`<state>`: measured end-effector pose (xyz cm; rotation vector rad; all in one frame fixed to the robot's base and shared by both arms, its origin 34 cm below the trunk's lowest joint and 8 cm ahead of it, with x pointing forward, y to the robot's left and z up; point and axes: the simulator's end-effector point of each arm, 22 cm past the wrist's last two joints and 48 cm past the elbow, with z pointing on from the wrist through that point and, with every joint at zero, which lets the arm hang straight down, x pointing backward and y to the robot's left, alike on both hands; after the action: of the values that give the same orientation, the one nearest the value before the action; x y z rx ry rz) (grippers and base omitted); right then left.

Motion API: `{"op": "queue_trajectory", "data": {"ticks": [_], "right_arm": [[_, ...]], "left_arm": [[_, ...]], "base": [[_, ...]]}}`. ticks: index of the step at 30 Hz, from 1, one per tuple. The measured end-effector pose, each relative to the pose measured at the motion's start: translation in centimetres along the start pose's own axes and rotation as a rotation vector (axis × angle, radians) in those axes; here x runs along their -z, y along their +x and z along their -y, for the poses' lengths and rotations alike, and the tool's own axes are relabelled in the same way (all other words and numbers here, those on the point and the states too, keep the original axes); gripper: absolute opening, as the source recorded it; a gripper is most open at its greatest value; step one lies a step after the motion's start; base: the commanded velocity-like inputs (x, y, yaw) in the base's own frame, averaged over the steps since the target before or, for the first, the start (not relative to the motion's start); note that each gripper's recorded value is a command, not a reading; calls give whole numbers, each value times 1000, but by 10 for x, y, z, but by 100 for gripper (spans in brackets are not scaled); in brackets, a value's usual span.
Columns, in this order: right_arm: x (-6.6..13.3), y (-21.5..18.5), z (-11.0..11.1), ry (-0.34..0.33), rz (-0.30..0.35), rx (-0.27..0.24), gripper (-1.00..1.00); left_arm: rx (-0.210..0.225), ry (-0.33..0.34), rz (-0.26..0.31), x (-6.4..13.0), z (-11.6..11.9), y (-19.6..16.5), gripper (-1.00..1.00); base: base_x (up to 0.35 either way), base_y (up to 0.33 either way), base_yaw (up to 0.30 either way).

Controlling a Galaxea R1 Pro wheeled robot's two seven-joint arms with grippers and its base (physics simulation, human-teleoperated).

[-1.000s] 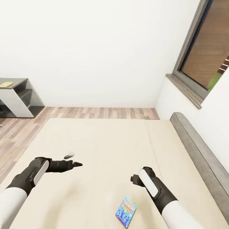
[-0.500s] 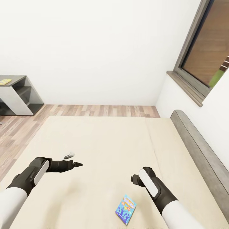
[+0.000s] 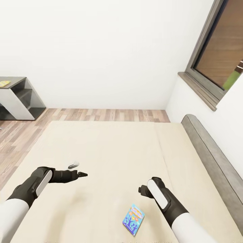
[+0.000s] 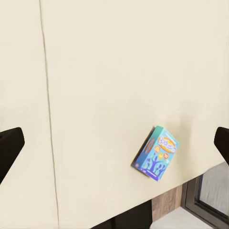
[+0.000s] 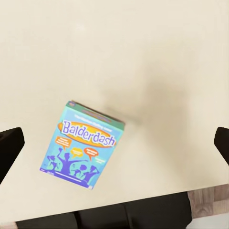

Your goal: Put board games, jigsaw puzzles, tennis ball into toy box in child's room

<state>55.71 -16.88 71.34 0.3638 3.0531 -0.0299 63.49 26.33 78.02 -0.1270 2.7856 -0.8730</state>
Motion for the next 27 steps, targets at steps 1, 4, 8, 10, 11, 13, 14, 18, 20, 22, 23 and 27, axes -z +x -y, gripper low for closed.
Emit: {"op": "queue_trajectory", "data": {"ticks": [1,4,8,10,11,13,14,18,20,22,23,27], "right_arm": [[-1,1,0,0,-2,0,100],[-3,2,1,2,-6,0,100],[-6,4,2,4,-12,-2,100],[-7,5,2,5,-15,-2,100],[-8,5,2,6,-16,-2,100],[-10,6,3,6,-19,-2,100],[-10,7,3,6,-20,-2,100],[-13,8,-1,-10,-22,0,100],[-15,9,-4,-27,-23,2,100],[-16,10,-6,-36,-26,2,100],[-19,12,-6,-40,-29,1,100],[-28,17,-2,-31,-30,-16,100]], "left_arm": [[1,0,-1,-1,-1,0,100],[3,-1,-5,-2,-2,2,100],[7,-3,-10,-5,-4,4,100],[8,-4,-13,-6,-5,5,100],[9,-5,-14,-7,-6,6,100],[10,-6,-17,-8,-7,7,100],[11,-7,-19,-9,-8,7,100],[14,-8,-25,-11,-10,10,100],[16,-9,-28,-12,-11,11,100],[18,-10,-30,-13,-12,12,100],[19,-10,-32,-14,-12,12,100],[23,-11,-37,-16,-14,14,100]], "base": [[0,0,0],[0,0,0],[0,0,0],[0,0,0],[0,0,0],[0,0,0],[0,0,0],[0,0,0],[0,0,0],[0,0,0],[0,0,0],[0,0,0]]}}
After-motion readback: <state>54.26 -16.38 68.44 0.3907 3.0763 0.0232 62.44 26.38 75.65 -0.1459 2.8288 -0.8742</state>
